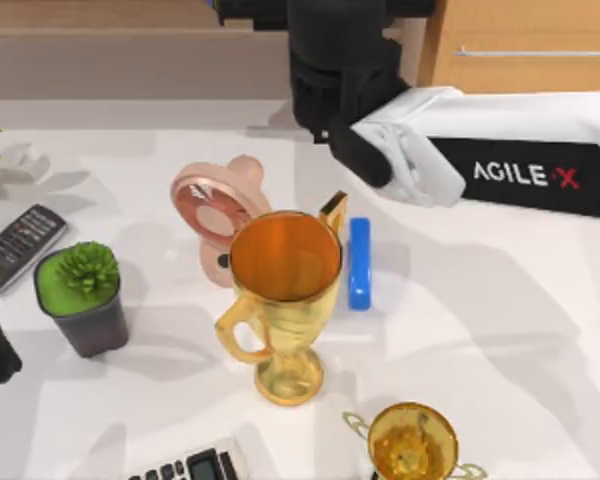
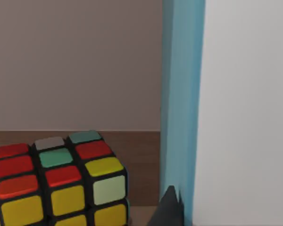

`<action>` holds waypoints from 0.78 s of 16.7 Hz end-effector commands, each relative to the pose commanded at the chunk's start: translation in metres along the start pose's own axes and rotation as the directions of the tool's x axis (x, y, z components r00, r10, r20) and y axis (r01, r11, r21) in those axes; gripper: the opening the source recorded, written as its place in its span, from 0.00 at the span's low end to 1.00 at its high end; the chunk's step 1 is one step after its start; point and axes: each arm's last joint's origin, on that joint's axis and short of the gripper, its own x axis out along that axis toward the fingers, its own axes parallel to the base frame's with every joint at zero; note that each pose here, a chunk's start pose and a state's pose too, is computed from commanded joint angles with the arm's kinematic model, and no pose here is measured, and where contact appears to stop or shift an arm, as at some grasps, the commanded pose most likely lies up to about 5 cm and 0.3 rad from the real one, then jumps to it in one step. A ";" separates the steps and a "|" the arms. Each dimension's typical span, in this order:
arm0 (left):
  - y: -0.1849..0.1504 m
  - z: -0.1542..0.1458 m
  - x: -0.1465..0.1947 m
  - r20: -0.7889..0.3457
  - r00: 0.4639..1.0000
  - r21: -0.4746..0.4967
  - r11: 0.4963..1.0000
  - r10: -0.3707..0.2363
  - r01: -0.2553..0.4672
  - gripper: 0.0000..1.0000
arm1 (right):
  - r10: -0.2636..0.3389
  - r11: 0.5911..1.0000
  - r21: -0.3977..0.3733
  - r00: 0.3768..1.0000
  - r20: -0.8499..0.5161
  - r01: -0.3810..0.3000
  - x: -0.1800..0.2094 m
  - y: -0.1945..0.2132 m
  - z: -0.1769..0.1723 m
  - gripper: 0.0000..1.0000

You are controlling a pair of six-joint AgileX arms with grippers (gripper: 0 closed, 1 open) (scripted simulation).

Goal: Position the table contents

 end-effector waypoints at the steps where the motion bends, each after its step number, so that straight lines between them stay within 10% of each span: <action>1: 0.000 0.000 0.000 0.000 1.000 0.000 1.000 0.000 0.000 1.00 | 0.015 1.000 0.011 1.000 -0.003 -0.015 -0.006 -0.004 0.004 0.00; 13: 0.000 0.000 0.000 0.000 1.000 0.000 1.000 0.000 0.000 1.00 | 0.353 0.904 0.331 0.908 -0.223 -0.270 -0.113 -0.110 -0.016 0.00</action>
